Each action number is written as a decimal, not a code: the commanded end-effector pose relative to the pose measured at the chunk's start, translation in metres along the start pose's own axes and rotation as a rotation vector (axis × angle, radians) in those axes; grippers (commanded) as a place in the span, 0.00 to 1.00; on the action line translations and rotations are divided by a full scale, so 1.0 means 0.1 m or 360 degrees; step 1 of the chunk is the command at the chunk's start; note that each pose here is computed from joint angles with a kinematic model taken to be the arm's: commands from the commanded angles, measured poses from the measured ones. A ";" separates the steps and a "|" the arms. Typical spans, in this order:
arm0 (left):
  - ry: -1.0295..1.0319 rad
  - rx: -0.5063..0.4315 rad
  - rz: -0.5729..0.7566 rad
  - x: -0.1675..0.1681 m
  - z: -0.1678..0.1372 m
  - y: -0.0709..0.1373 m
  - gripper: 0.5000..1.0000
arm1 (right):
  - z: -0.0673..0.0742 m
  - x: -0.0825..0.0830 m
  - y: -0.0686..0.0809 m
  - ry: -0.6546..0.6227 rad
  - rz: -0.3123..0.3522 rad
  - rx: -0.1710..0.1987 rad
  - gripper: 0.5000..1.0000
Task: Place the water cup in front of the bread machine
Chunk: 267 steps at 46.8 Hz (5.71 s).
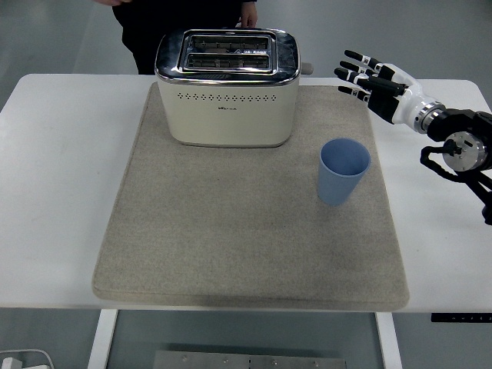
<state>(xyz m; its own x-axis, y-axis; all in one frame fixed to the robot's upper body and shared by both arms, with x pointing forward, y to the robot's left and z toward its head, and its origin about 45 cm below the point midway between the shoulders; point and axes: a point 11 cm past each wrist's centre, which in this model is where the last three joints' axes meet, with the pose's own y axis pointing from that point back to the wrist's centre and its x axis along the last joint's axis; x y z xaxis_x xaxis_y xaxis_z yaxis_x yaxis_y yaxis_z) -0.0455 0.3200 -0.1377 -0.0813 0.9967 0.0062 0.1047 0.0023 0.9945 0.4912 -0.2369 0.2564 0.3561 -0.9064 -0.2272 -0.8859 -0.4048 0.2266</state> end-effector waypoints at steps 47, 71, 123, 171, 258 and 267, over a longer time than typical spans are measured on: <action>0.0005 -0.0006 0.0004 0.01 0.00 0.00 1.00 | -0.06 0.35 0.50 0.0069 -0.0146 -0.0021 0.85; -0.0001 -0.0005 -0.0005 0.00 0.00 0.00 1.00 | -0.05 0.87 1.36 0.0121 -0.0308 0.0006 0.85; -0.0003 -0.0002 -0.0003 0.00 0.00 0.00 1.00 | 0.48 0.56 1.51 0.0525 -0.0321 0.0160 0.84; -0.0002 -0.0002 0.0012 0.03 0.00 0.00 1.00 | 0.94 -0.14 1.17 0.0427 -0.0399 0.0257 0.84; 0.0003 0.0017 0.0013 0.04 -0.07 0.00 1.00 | 1.14 -0.05 1.01 0.0383 -0.0307 0.0225 0.84; 0.0003 0.0014 0.0013 0.04 -0.07 0.00 1.00 | 1.13 -0.06 1.00 0.0378 -0.0303 0.0234 0.84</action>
<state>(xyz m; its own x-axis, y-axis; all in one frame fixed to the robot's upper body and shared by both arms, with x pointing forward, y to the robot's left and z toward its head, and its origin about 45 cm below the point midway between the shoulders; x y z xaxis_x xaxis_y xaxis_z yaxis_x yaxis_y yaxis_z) -0.0528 0.3232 -0.1372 -0.0825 0.9965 0.0147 0.1150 -0.0051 0.9934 0.3668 -0.2595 0.1742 0.5629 -0.8263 -0.0191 -0.8244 -0.5629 0.0592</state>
